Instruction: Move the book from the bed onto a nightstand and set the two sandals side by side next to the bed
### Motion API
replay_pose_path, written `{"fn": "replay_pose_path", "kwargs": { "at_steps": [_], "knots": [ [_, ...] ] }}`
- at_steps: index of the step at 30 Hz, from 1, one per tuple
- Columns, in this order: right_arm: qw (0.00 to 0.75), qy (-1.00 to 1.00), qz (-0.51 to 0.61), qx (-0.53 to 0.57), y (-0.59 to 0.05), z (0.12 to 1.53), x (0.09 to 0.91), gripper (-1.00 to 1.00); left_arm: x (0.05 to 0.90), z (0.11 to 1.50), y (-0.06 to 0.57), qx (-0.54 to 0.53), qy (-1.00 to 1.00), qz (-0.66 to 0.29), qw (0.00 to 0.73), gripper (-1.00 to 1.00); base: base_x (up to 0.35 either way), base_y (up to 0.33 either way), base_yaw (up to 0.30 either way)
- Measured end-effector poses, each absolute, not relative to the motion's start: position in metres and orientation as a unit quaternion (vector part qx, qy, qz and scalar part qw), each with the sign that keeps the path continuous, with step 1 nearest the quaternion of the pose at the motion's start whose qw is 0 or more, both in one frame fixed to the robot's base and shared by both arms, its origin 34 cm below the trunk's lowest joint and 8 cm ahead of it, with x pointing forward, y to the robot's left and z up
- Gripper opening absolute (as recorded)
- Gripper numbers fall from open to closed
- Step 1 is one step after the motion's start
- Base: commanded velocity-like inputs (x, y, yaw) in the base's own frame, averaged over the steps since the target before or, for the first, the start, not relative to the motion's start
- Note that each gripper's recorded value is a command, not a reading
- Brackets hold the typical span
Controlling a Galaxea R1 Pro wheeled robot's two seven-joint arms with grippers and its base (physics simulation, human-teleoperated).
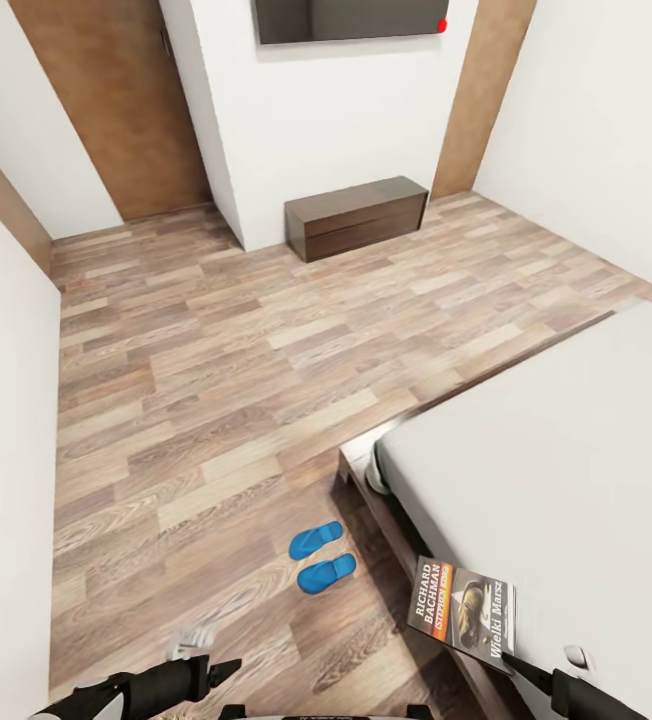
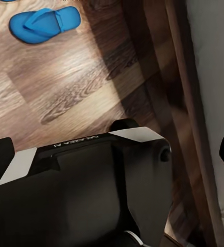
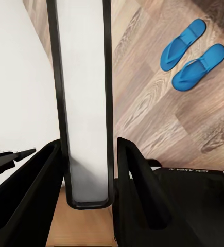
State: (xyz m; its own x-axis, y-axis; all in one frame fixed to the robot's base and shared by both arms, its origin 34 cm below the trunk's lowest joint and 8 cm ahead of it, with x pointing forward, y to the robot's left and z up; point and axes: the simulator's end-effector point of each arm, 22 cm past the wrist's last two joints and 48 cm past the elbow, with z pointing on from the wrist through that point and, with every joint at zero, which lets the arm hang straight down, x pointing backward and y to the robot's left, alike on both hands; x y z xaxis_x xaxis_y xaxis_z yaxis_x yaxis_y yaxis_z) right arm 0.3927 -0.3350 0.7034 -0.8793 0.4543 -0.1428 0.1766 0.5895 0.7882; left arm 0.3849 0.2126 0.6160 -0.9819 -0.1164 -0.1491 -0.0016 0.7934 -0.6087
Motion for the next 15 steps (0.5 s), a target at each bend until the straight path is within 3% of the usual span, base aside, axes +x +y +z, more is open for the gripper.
{"fn": "replay_pose_path", "kwargs": {
  "at_steps": [15],
  "knots": [
    [0.167,0.876,0.416,0.180,-0.3352,0.7034,0.3929,-1.00,0.3846,0.6159,0.2122,-0.032,0.943,-0.320,0.089,1.00,0.000,0.000,0.232]
  ]
}}
